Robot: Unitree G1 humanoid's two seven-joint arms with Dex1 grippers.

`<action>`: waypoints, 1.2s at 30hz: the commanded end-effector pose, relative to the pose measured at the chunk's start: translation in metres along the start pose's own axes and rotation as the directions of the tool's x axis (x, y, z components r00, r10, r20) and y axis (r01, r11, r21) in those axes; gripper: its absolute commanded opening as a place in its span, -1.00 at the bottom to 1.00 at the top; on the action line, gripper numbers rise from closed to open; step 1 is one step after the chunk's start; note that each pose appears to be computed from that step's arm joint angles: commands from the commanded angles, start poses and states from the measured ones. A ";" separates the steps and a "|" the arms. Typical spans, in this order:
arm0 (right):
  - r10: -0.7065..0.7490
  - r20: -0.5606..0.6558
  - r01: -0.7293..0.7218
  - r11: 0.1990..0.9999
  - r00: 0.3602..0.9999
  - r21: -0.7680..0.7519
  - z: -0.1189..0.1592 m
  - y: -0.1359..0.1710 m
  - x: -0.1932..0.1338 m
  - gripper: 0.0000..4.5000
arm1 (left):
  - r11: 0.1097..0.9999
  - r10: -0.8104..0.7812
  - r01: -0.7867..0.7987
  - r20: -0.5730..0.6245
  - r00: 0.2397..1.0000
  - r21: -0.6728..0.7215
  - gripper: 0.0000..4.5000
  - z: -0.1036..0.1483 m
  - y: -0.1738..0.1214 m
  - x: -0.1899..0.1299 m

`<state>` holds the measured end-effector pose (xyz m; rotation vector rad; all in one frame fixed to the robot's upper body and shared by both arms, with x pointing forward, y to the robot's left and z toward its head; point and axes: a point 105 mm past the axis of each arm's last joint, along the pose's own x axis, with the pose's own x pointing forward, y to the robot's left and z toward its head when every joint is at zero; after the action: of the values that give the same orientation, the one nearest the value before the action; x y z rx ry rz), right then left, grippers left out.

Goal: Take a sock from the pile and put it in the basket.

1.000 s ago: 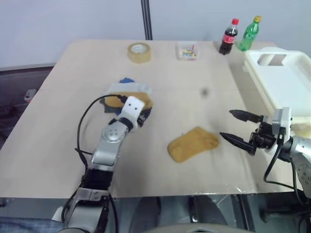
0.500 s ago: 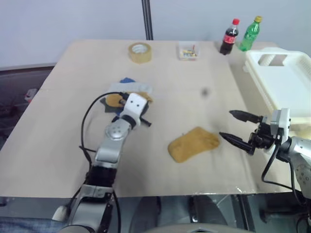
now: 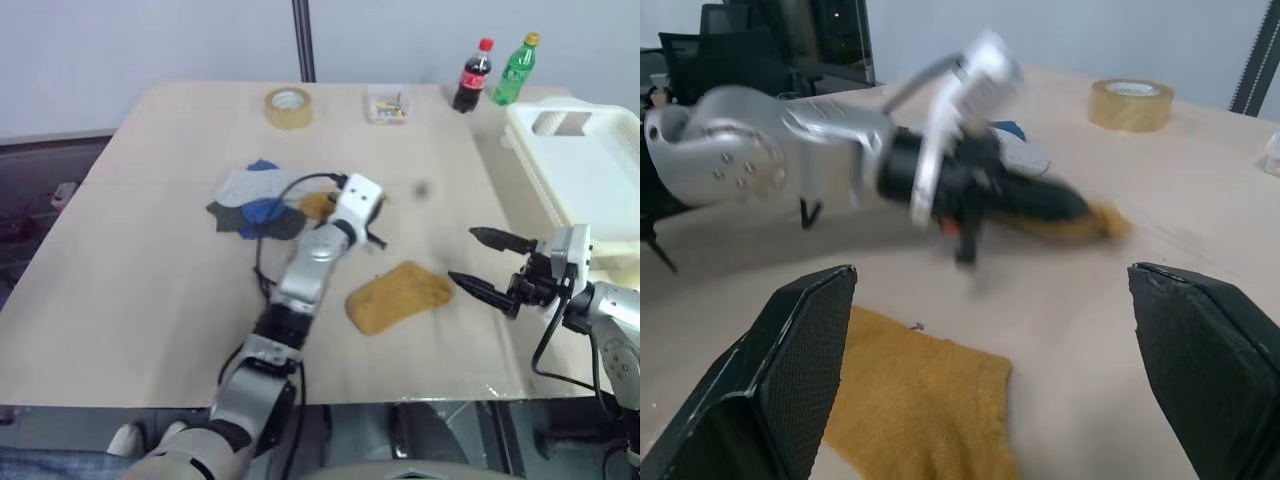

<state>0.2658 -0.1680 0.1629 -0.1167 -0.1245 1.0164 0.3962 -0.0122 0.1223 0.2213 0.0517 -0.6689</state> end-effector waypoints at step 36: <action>-0.286 -0.291 0.364 0.893 0.913 0.263 -0.061 -0.080 0.091 0.76 | 0.980 -0.004 0.007 0.015 1.000 -0.201 0.63 -0.013 0.105 -0.057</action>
<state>0.3868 -0.1368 0.1097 0.0636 0.2645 0.6591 0.4154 0.1104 0.1216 0.0209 0.1611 -0.6381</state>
